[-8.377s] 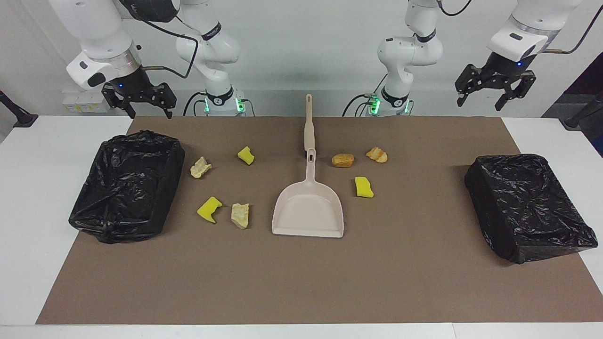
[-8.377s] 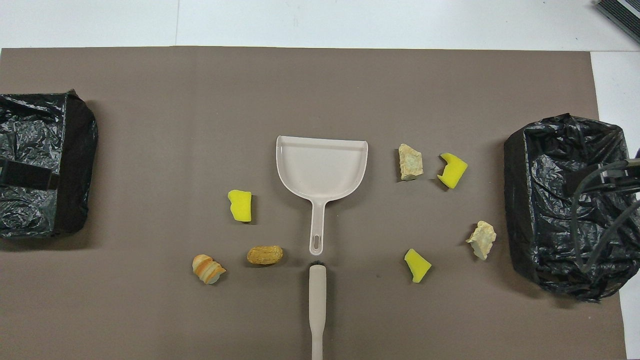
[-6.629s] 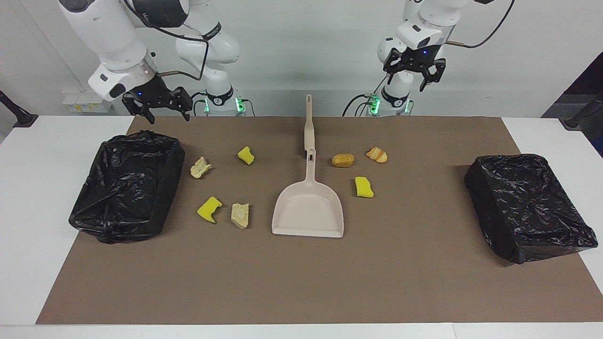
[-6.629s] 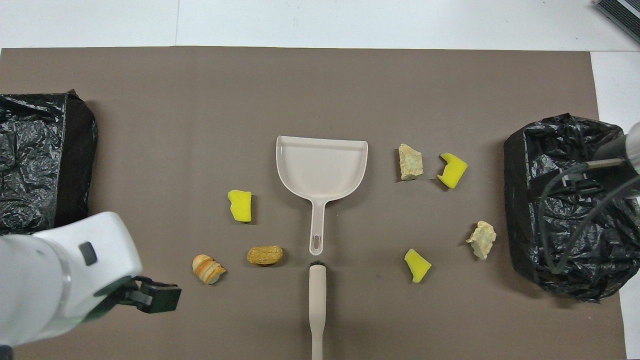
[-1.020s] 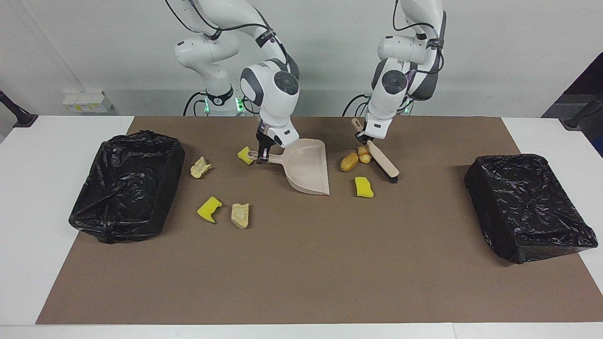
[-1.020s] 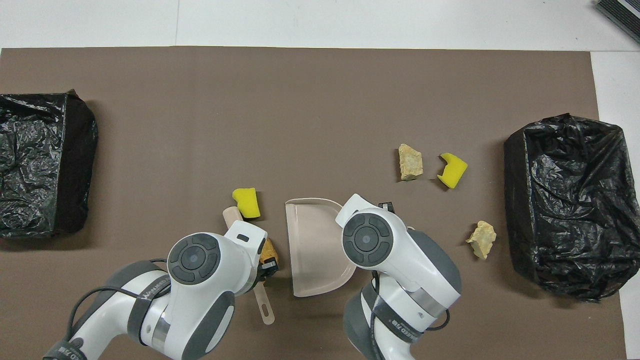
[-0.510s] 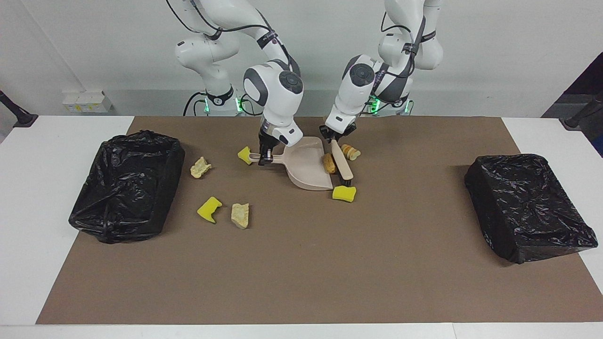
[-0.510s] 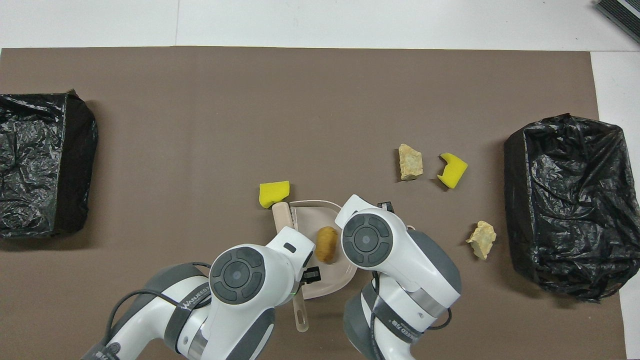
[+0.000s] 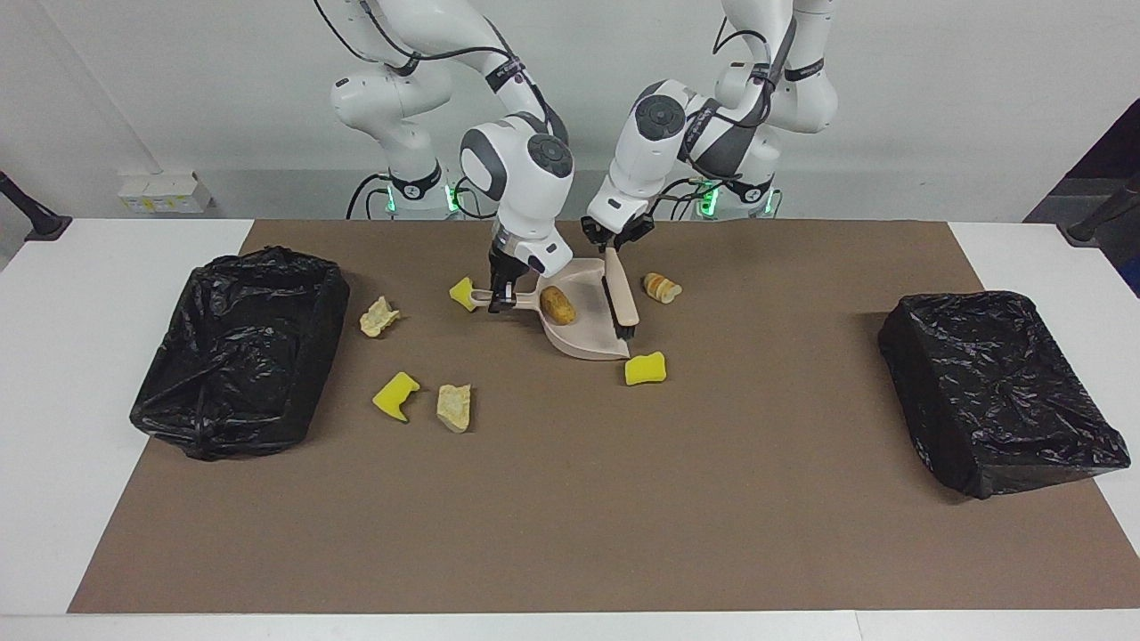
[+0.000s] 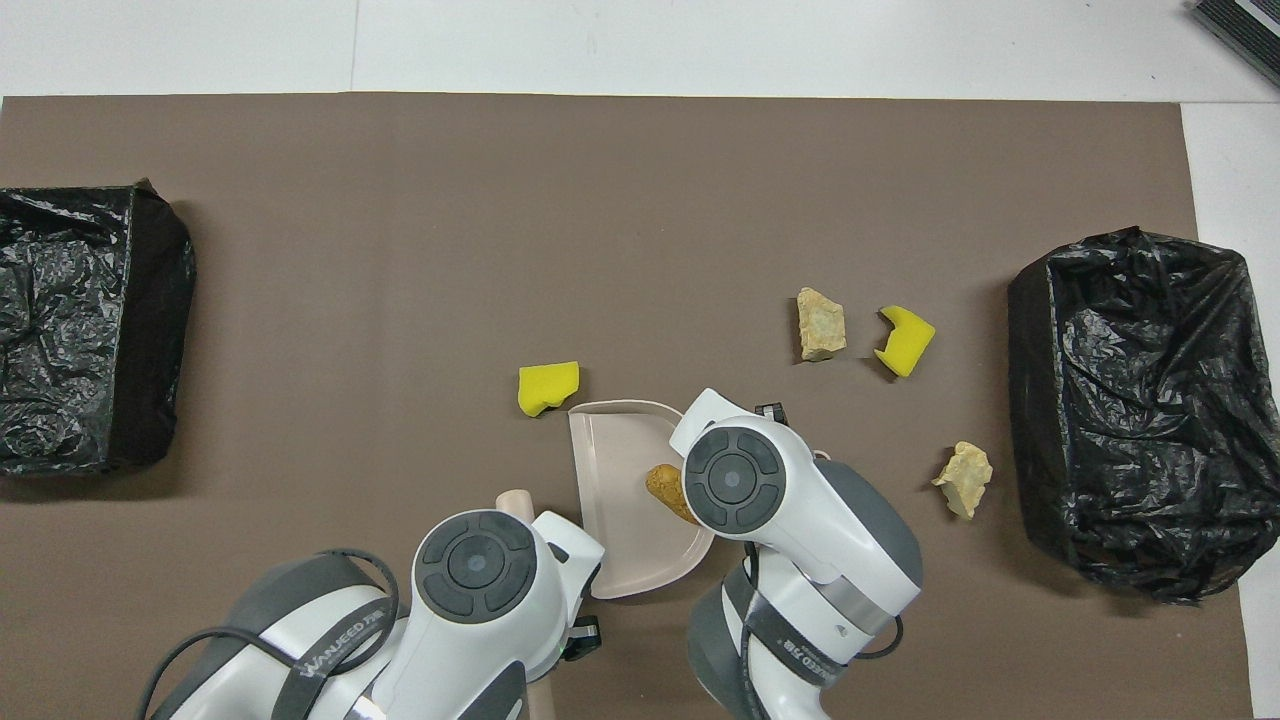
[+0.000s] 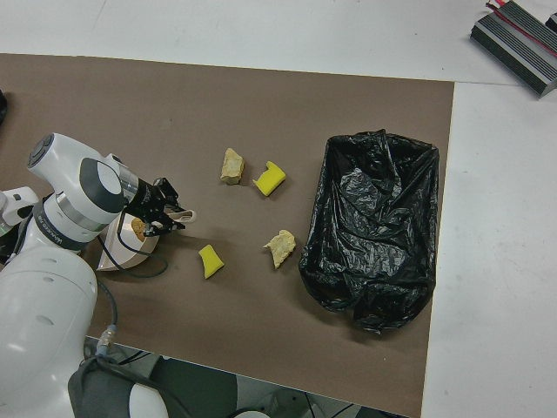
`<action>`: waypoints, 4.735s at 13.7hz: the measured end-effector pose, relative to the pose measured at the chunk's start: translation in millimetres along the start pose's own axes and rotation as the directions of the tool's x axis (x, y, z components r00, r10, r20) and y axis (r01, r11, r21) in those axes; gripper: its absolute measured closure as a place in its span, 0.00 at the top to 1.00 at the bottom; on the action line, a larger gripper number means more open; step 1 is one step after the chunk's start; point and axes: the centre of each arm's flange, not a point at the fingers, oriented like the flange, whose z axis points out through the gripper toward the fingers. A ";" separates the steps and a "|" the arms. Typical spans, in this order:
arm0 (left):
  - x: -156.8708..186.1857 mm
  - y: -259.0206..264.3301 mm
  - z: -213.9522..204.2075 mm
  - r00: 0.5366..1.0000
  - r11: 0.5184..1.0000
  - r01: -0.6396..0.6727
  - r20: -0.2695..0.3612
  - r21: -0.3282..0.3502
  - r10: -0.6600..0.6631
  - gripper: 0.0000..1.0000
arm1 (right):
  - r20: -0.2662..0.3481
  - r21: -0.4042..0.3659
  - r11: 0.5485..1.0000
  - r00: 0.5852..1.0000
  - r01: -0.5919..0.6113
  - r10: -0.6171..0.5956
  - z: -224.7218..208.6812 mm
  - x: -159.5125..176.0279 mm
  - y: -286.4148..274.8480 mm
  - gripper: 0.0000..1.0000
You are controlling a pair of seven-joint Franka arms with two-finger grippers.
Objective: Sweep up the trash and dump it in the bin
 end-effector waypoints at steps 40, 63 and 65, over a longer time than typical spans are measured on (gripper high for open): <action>233.5 -85.6 -59.2 0.610 0.663 -0.727 -0.275 0.180 0.744 0.26 | 0.001 0.004 1.000 1.000 -0.003 0.003 2.4 -1.3 1.1 0.33; 40.5 18.7 -2.4 0.593 0.602 -0.761 -0.116 0.242 0.797 0.26 | 0.001 0.004 1.000 1.000 -0.003 0.003 2.4 -1.3 1.1 0.33; 35.0 11.0 -13.3 0.624 0.624 -0.743 -0.089 0.241 0.777 0.26 | 0.001 0.004 1.000 1.000 -0.003 0.003 2.4 -1.3 1.1 0.33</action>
